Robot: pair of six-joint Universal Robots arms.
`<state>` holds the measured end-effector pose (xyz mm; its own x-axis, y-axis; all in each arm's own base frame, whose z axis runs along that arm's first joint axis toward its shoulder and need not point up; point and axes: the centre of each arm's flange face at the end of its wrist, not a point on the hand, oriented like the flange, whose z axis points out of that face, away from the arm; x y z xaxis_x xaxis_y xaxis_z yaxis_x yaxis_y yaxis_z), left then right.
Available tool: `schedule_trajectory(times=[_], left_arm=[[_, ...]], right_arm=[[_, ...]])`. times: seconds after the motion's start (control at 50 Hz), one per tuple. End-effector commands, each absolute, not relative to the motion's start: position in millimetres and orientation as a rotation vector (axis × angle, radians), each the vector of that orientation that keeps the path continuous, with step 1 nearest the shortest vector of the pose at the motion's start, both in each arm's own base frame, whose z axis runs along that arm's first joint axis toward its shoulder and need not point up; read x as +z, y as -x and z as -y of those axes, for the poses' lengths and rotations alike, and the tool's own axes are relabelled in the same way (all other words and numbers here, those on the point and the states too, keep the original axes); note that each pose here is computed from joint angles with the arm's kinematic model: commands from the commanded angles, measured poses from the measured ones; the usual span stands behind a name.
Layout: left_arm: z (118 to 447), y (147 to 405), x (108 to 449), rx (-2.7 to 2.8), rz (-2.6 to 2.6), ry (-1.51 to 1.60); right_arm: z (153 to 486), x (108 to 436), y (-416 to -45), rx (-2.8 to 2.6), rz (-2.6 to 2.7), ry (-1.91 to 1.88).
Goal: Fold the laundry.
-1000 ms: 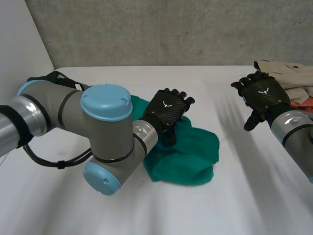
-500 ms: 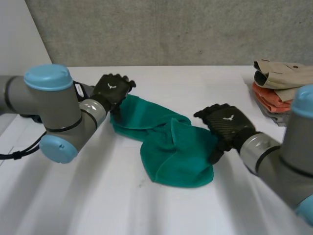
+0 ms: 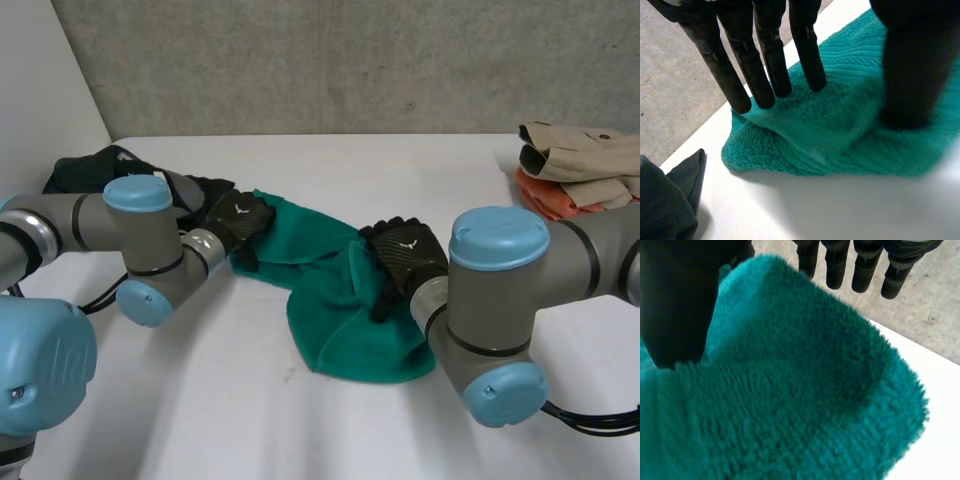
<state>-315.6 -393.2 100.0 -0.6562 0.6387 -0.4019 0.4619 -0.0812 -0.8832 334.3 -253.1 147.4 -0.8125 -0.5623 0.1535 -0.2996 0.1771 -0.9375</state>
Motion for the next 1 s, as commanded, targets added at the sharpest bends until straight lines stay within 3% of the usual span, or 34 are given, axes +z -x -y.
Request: schedule_trajectory(times=[0.02, 0.44, 0.6, 0.68, 0.76, 0.84, 0.92, 1.0], left_arm=[[395.3, 317.6, 108.2, 1.868, 2.002, 1.221], [396.5, 332.4, 104.3, 1.909, 1.951, 1.234], [412.6, 327.8, 146.1, 2.176, 1.976, 1.092], [404.2, 322.8, 195.0, 2.29, 1.918, 1.038], [380.4, 312.6, 255.0, 2.379, 1.836, 0.996], [357.6, 298.2, 300.9, 2.463, 1.777, 0.949], [330.7, 284.4, 331.9, 2.502, 1.748, 0.922], [305.5, 265.8, 336.9, 2.468, 1.809, 0.938]], right_arm=[[254.5, 137.7, -334.9, -1.691, -2.238, 0.912], [261.7, 138.6, -339.8, -1.756, -2.187, 0.89], [269.4, 148.6, -343.9, -1.824, -2.141, 0.915], [277.1, 181.6, -334.6, -1.926, -2.097, 0.897], [293.3, 253.4, -302.4, -2.143, -2.006, 0.824], [293.1, 303.5, -278.8, -2.231, -1.947, 0.885], [294.1, 336.5, -255.8, -2.224, -1.952, 0.978], [302.9, 348.1, -227.7, -2.129, -2.043, 1.033]])
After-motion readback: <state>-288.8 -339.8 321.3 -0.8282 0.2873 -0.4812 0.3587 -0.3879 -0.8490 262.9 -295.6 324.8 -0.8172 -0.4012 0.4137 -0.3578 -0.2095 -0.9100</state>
